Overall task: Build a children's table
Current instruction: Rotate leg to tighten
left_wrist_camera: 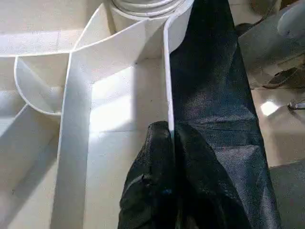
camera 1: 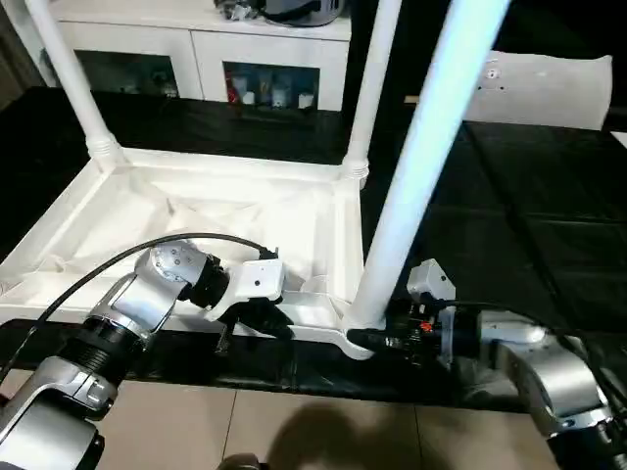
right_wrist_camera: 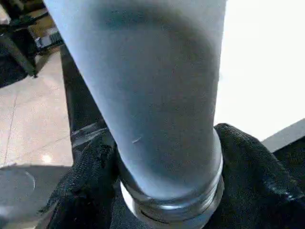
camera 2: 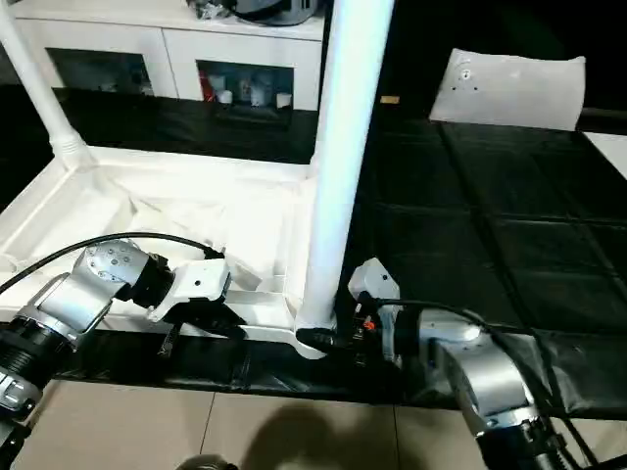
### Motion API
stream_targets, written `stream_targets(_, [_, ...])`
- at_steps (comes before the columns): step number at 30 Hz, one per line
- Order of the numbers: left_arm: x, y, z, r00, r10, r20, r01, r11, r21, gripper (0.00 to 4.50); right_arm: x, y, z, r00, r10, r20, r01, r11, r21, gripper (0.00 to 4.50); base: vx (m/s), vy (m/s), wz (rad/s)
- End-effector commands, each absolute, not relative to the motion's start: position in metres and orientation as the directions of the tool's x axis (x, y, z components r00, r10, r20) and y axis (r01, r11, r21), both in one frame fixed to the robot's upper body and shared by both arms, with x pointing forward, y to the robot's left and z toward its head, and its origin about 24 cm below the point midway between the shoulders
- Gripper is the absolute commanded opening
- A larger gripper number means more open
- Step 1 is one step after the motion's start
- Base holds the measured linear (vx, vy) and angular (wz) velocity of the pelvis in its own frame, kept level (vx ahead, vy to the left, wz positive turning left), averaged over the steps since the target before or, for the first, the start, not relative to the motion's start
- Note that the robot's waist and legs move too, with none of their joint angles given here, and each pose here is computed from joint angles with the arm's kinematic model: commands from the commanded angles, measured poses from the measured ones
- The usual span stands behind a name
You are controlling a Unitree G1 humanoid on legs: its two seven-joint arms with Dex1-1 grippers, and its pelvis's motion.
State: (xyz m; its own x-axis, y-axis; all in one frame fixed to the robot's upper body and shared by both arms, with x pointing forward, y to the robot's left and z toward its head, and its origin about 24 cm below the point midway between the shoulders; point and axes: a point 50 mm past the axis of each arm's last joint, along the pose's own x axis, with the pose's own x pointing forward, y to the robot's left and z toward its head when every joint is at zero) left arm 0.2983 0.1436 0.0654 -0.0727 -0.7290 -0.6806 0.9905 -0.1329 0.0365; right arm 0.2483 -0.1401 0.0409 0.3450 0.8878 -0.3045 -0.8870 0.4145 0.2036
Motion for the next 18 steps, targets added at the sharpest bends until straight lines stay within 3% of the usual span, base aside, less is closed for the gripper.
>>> stream_targets(1, [0.293, 0.131, 0.059, -0.11, -0.719, -0.686, 0.983, -0.183, 0.034, 0.0, 0.24, -0.13, 0.028, 0.319, 0.892, -0.321, -0.863, 0.414, 0.29, 2.72, 0.0, 0.0, 0.0])
stream_targets(4, [0.296, 0.133, 0.057, -0.058, -0.713, -0.699, 0.99, -0.133, 0.053, 0.0, 0.238, -0.128, 0.026, 0.318, 0.885, -0.34, -0.875, 0.412, 0.253, 2.72, 0.0, 0.0, 0.0])
stream_targets(8, [0.304, 0.133, 0.055, 0.07, -0.745, -0.664, 0.997, 0.042, 0.057, 0.0, 0.242, -0.125, 0.025, 0.399, 0.851, -0.343, -0.852, 0.482, 0.206, 2.72, 0.0, 0.0, 0.0])
stream_targets(11, [0.308, 0.12, 0.058, 0.176, -0.796, -0.579, 0.98, 0.195, 0.03, 0.0, 0.255, -0.122, 0.02, 0.554, 0.762, -0.334, -0.753, 0.63, 0.19, 2.72, 0.0, 0.0, 0.0])
stream_targets(15, [0.312, 0.104, 0.062, 0.256, -0.828, -0.499, 0.954, 0.301, -0.01, 0.0, 0.267, -0.117, 0.02, 0.652, 0.69, -0.315, -0.654, 0.722, 0.227, 2.72, -0.006, 0.026, -0.05])
stream_targets(18, [0.316, 0.072, 0.064, 0.358, -0.829, -0.43, 0.905, 0.422, -0.06, 0.0, 0.289, -0.097, 0.021, 0.758, 0.58, -0.299, -0.489, 0.808, 0.329, 2.72, 0.005, 0.02, -0.04])
